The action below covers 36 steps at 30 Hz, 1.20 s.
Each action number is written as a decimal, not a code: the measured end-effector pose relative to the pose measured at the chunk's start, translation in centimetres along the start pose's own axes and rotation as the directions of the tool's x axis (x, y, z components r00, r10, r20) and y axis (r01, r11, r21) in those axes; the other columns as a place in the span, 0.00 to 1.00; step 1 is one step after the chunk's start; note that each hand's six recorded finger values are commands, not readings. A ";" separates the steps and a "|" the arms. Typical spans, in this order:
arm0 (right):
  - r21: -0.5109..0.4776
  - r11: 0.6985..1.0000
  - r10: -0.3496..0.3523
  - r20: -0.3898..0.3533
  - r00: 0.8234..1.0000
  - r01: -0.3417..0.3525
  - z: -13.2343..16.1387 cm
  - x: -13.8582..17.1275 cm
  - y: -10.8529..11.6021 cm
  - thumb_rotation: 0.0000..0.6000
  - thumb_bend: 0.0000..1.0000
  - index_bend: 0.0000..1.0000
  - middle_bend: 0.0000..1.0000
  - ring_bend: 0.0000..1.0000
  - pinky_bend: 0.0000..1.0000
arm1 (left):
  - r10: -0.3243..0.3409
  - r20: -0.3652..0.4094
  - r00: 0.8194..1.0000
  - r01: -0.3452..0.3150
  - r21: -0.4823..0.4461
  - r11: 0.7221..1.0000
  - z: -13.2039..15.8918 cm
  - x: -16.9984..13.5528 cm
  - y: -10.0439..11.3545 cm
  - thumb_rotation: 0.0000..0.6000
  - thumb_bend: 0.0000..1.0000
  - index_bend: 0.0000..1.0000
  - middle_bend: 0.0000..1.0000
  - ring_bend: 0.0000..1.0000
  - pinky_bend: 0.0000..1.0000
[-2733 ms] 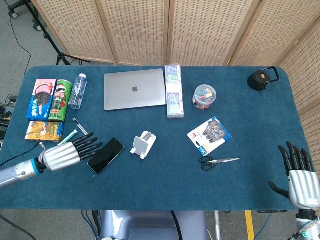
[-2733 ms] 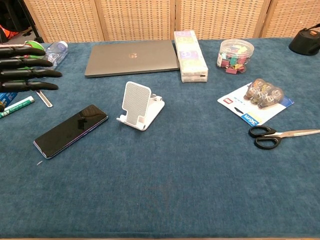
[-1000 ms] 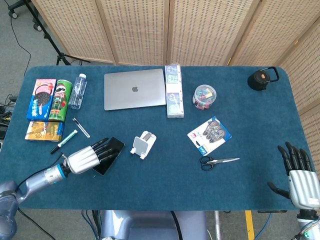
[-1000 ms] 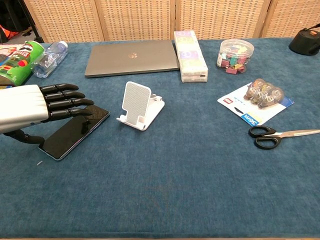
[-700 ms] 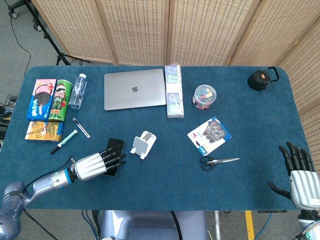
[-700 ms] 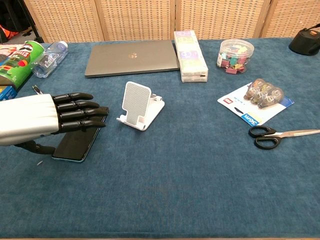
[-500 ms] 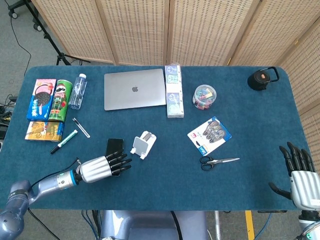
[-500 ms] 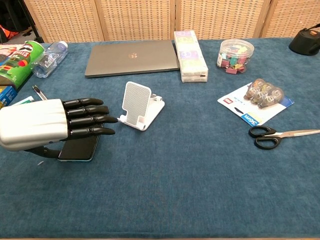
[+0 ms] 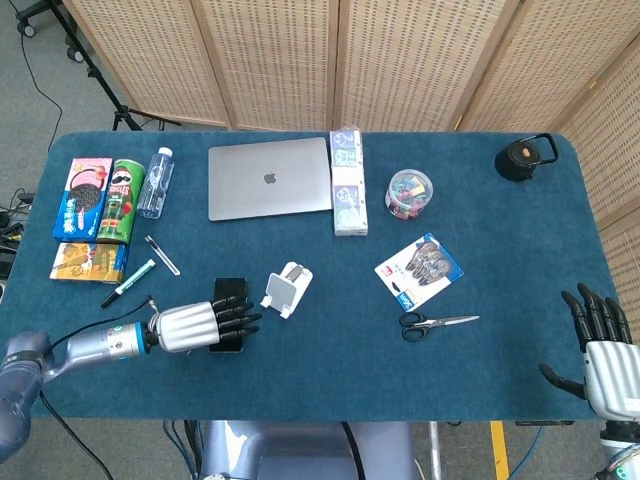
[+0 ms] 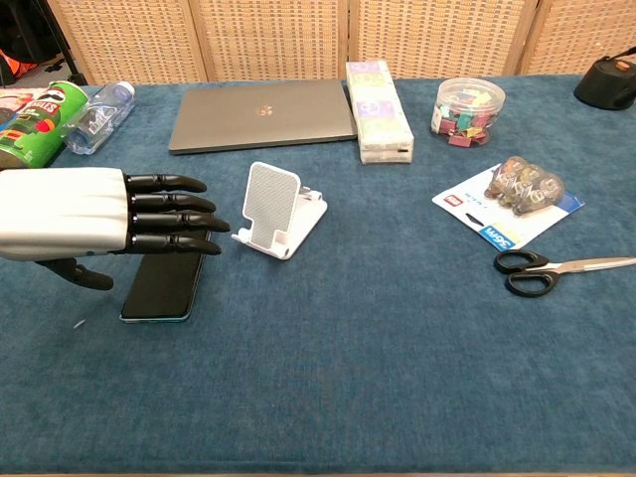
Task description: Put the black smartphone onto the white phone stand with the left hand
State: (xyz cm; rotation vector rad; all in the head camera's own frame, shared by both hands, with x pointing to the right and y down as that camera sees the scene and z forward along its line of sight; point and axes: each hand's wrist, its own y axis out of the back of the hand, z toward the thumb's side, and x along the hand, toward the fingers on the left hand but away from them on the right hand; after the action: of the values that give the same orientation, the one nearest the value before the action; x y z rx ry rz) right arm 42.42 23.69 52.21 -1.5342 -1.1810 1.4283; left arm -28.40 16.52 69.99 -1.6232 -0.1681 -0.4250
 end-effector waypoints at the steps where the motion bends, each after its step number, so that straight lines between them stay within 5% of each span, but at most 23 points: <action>1: 0.001 1.000 -0.001 0.002 1.000 0.001 0.0 0.0 0.0 1.00 0.00 0.00 0.00 0.00 0.00 | -0.013 0.003 1.000 0.013 -0.001 1.000 -0.1 0.1 -0.1 1.00 0.00 0.00 0.00 0.00 0.00; 5: 0.003 1.000 0.001 0.011 1.000 -0.001 -0.2 -0.1 -0.1 1.00 0.00 0.00 0.00 0.00 0.00 | -0.094 0.036 0.995 0.092 0.041 0.995 -0.7 0.9 -0.7 1.00 0.00 0.00 0.00 0.00 0.01; 18: -0.003 1.000 0.000 0.030 1.000 0.000 -0.7 -0.3 0.1 1.00 0.00 0.00 0.00 0.00 0.00 | -0.211 0.084 0.974 0.203 0.096 0.974 -0.7 2.1 -1.8 1.00 0.00 0.00 0.00 0.00 0.03; 28: -0.001 1.000 0.006 0.030 1.000 -0.006 -0.7 -0.4 -0.1 1.00 0.00 0.00 0.00 0.00 0.00 | -0.230 0.064 0.971 0.223 0.099 0.970 -1.4 2.5 -2.1 1.00 0.00 0.00 0.00 0.00 0.05; 36: -0.002 1.000 0.018 0.034 0.999 -0.018 -0.7 -0.3 -0.2 1.00 0.00 0.00 0.00 0.00 0.00 | -0.245 0.047 0.968 0.242 0.063 0.968 -0.9 3.2 -3.0 1.00 0.00 0.12 0.00 0.00 0.06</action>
State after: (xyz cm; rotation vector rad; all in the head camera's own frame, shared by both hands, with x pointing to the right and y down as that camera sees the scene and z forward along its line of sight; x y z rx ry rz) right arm 43.12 23.48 52.58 -1.5307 -1.1914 1.4703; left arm -26.65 15.49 73.98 -1.5639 -0.4206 -0.5590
